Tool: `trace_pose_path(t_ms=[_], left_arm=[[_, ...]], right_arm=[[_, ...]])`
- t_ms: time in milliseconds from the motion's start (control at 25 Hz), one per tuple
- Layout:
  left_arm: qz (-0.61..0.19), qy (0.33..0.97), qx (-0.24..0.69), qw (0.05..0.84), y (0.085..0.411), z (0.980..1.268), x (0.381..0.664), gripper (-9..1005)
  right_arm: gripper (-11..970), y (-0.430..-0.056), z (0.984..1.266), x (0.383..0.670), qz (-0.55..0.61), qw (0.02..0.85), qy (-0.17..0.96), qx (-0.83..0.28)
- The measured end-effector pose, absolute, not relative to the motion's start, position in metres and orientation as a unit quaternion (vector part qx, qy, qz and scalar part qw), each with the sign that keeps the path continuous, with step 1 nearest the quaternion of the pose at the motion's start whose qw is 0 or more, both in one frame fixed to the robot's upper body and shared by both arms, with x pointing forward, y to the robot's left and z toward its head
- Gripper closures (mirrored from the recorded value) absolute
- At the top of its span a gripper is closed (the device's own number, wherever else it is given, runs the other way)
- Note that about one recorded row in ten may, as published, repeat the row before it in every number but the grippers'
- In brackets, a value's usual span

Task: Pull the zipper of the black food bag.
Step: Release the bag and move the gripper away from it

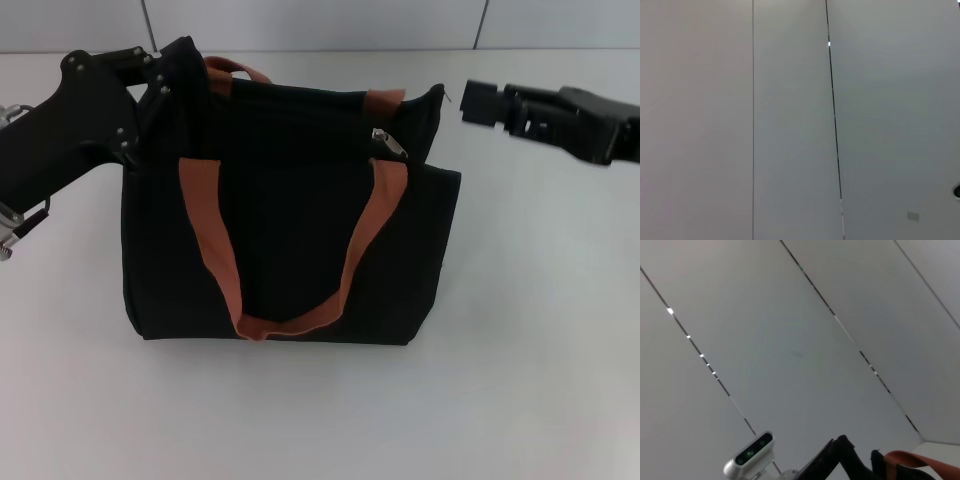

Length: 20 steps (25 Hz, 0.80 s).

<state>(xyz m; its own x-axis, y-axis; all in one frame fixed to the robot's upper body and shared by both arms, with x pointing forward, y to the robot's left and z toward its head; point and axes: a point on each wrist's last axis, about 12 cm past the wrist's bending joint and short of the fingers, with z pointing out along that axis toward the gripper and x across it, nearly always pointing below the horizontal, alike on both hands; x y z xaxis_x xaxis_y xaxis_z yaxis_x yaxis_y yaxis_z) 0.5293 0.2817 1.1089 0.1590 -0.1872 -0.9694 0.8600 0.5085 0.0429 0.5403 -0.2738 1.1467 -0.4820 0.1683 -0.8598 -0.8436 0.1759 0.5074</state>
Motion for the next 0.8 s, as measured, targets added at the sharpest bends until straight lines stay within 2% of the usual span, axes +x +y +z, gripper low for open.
trace_pose_path(t_ms=[120,200,480,800], left_arm=[[-0.377,0.530,0.318,0.690,0.283,1.107,0.528,882],[-0.376,0.533,0.316,0.689,0.283,1.106,0.528,881],[-0.379,0.539,0.310,0.685,0.285,1.104,0.525,879],[-0.389,0.556,0.293,0.674,0.288,1.102,0.526,877]], right_arm=[[595,-0.274,1.140,0.534,0.579,0.448,0.616,-0.291],[503,-0.275,1.130,0.520,0.561,0.477,0.589,-0.332],[358,-0.277,1.101,0.488,0.505,0.525,0.559,-0.396],[197,-0.270,1.063,0.465,0.461,0.505,0.568,-0.459]])
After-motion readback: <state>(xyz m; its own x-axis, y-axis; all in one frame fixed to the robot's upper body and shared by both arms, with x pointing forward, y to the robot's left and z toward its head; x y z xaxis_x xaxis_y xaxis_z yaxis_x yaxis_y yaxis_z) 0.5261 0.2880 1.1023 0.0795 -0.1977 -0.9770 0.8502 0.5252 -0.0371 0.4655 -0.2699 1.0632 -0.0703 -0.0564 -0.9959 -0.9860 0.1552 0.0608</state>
